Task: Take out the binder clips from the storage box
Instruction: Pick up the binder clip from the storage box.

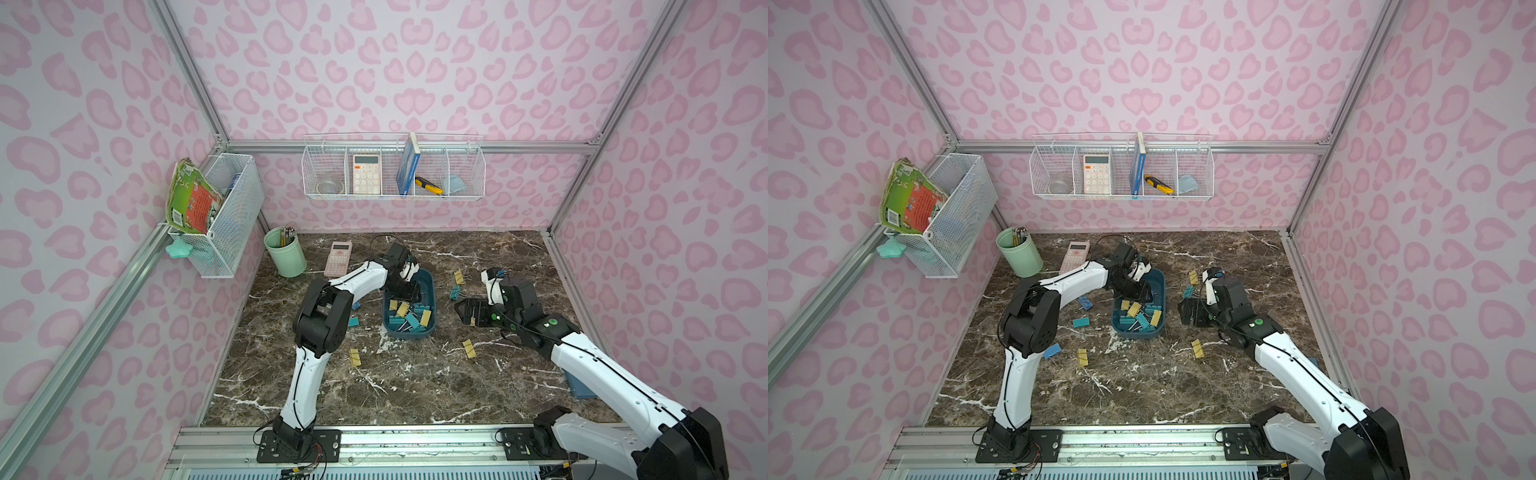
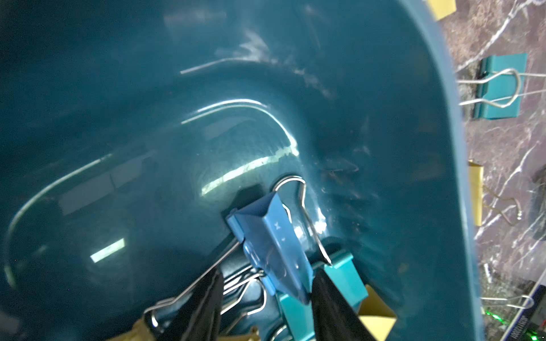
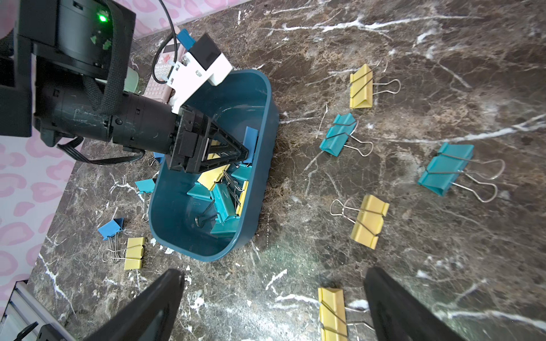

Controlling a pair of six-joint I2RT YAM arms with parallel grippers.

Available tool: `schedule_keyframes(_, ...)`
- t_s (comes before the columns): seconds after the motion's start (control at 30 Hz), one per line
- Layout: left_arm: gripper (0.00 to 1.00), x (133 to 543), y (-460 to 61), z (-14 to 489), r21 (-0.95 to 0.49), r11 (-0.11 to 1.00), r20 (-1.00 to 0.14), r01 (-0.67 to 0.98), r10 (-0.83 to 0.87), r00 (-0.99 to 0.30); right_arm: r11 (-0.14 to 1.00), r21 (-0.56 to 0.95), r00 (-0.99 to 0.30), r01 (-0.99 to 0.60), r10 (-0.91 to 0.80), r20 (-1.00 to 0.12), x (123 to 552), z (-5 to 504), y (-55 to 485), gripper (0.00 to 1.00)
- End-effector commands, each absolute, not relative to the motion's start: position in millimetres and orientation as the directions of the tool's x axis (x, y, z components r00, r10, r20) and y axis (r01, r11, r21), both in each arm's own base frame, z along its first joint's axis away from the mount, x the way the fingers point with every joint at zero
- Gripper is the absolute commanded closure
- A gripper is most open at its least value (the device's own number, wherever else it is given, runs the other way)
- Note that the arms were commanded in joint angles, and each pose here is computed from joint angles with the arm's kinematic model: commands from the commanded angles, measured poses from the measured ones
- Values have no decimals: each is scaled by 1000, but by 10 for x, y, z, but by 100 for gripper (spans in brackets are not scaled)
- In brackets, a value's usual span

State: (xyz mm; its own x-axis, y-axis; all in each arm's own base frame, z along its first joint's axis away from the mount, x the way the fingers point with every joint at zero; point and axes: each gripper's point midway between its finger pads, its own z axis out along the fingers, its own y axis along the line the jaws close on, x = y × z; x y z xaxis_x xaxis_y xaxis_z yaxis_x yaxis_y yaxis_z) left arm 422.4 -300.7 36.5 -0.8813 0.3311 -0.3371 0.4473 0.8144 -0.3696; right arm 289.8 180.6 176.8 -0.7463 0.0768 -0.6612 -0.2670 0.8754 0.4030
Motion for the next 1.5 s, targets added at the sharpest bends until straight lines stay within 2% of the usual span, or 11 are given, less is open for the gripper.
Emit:
schedule_keyframes(0.0, 48, 4138, -2908, 288, -291, 823, -304, 488, 404, -863, 870, 411, -735, -273, 87, -672, 2910, 1807, 1817, 1)
schedule_keyframes(0.2, 47, 4172, -2872, 243, -256, 826, -304, 502, 424, -853, 870, 412, -734, -269, 91, -673, 2889, 1812, 1803, 1)
schedule_keyframes(0.37, 58, 4323, -2832, 227, -212, 867, -307, 450, 379, -873, 869, 414, -734, -271, 92, -673, 2883, 1822, 1807, 1)
schedule_keyframes(0.5, 60, 4488, -2843, 265, -202, 894, -335, 400, 321, -886, 871, 412, -734, -267, 93, -673, 2880, 1820, 1794, 1)
schedule_keyframes(0.7, 60, 4738, -2846, 267, -224, 924, -316, 310, 232, -920, 871, 411, -734, -269, 91, -673, 2878, 1817, 1794, 1)
schedule_keyframes(0.87, 61, 4721, -2923, 352, -273, 907, -318, 321, 230, -920, 873, 408, -733, -266, 91, -674, 2876, 1814, 1784, 1)
schedule_keyframes(1.2, 42, 4479, -2816, 381, -216, 844, -327, 490, 411, -851, 868, 416, -738, -272, 89, -669, 2894, 1770, 1816, 1)
schedule_keyframes(1.27, 42, 4462, -2794, 359, -202, 837, -322, 508, 434, -842, 867, 416, -740, -272, 88, -666, 2894, 1760, 1824, 1)
schedule_keyframes(1.37, 48, 4470, -2774, 311, -180, 832, -316, 524, 455, -832, 866, 418, -742, -273, 88, -665, 2891, 1753, 1827, 1)
schedule_keyframes(1.47, 60, 4496, -2729, 221, -134, 838, -297, 530, 476, -828, 867, 416, -741, -274, 85, -666, 2895, 1762, 1827, 1)
